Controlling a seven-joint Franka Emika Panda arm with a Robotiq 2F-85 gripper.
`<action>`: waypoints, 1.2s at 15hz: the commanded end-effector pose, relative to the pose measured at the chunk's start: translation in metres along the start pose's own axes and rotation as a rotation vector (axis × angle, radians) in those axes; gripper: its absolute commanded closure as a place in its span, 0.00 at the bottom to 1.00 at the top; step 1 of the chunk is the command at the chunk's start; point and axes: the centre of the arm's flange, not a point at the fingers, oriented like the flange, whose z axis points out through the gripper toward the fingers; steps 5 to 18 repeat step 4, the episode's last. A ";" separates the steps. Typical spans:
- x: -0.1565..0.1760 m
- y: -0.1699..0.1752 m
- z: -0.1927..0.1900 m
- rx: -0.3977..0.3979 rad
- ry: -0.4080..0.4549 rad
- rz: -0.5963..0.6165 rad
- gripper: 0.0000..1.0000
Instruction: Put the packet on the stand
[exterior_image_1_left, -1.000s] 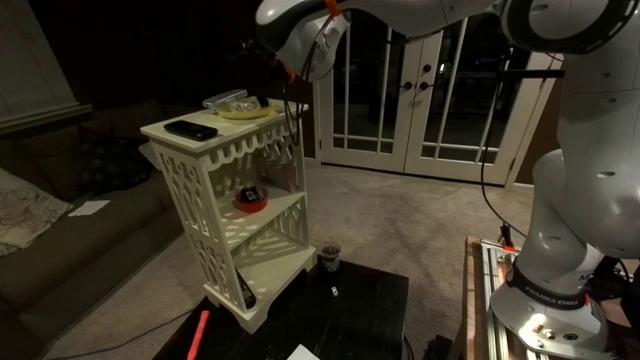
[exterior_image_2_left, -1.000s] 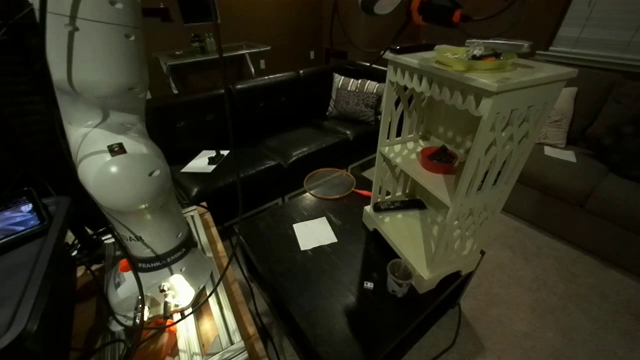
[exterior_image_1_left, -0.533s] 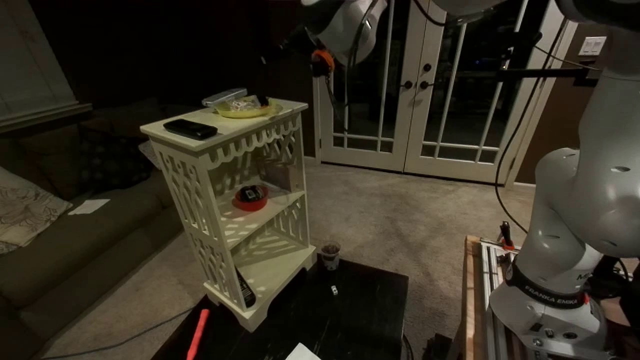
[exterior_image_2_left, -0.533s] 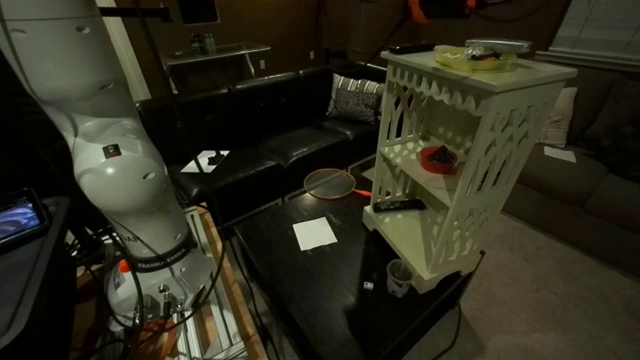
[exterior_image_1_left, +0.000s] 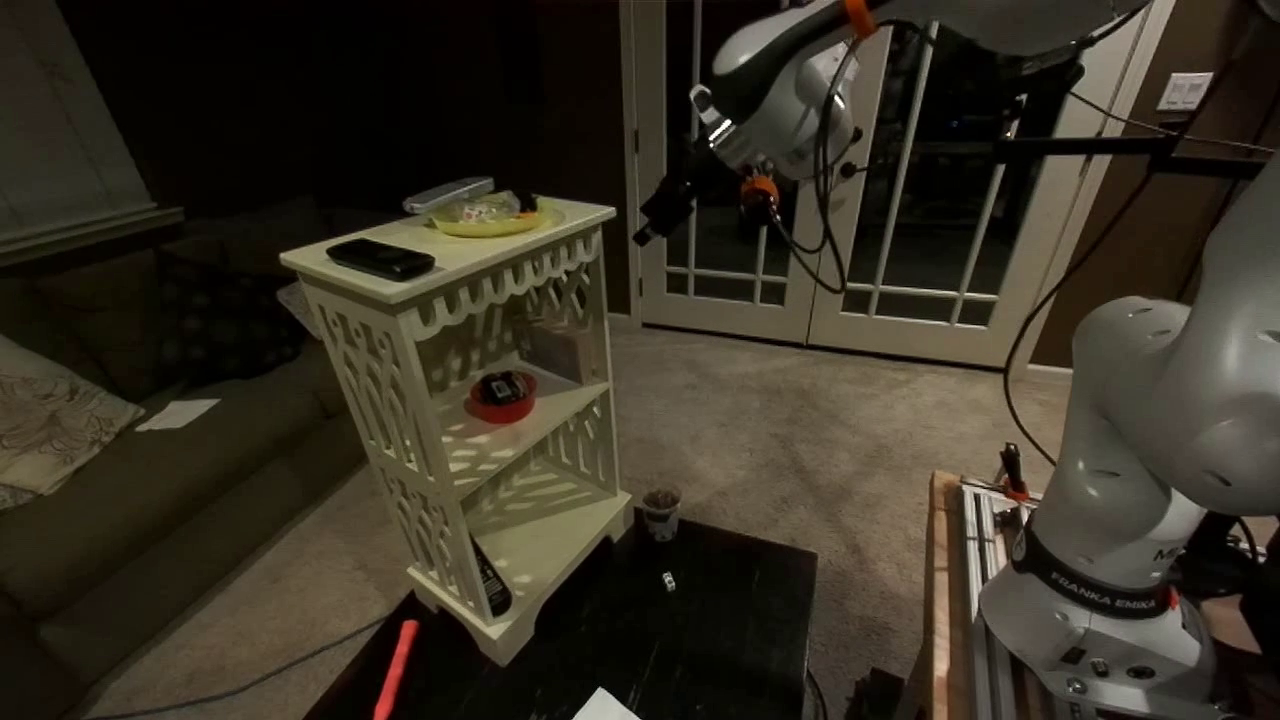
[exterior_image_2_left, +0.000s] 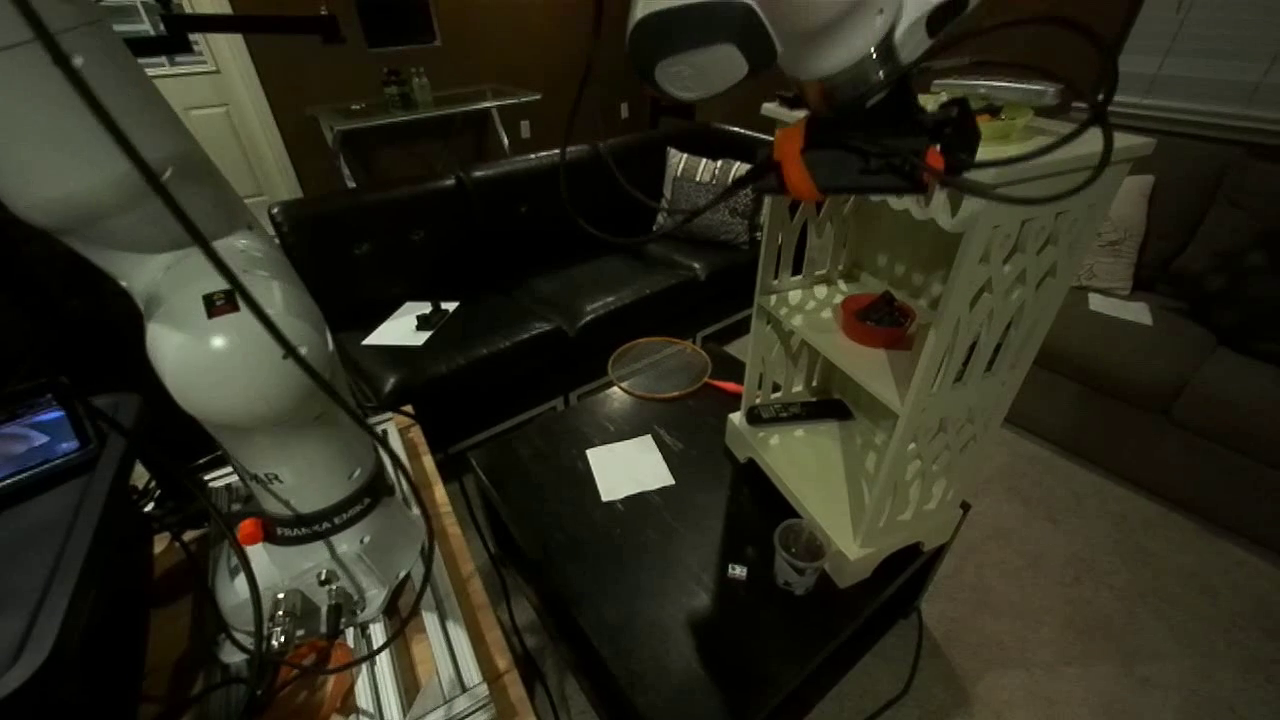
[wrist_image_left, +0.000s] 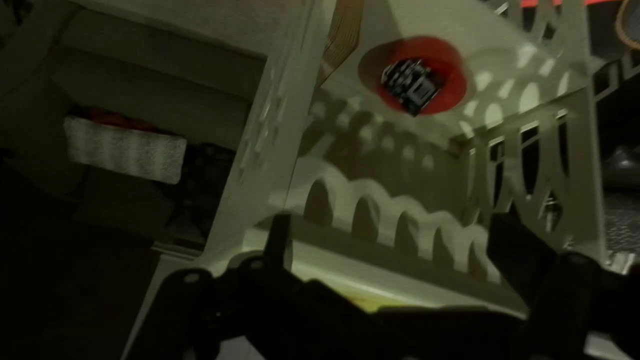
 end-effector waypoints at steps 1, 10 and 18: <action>-0.080 0.015 0.006 0.202 -0.025 -0.025 0.00; -0.074 0.013 -0.003 0.176 -0.020 -0.009 0.00; -0.074 0.013 -0.003 0.176 -0.020 -0.009 0.00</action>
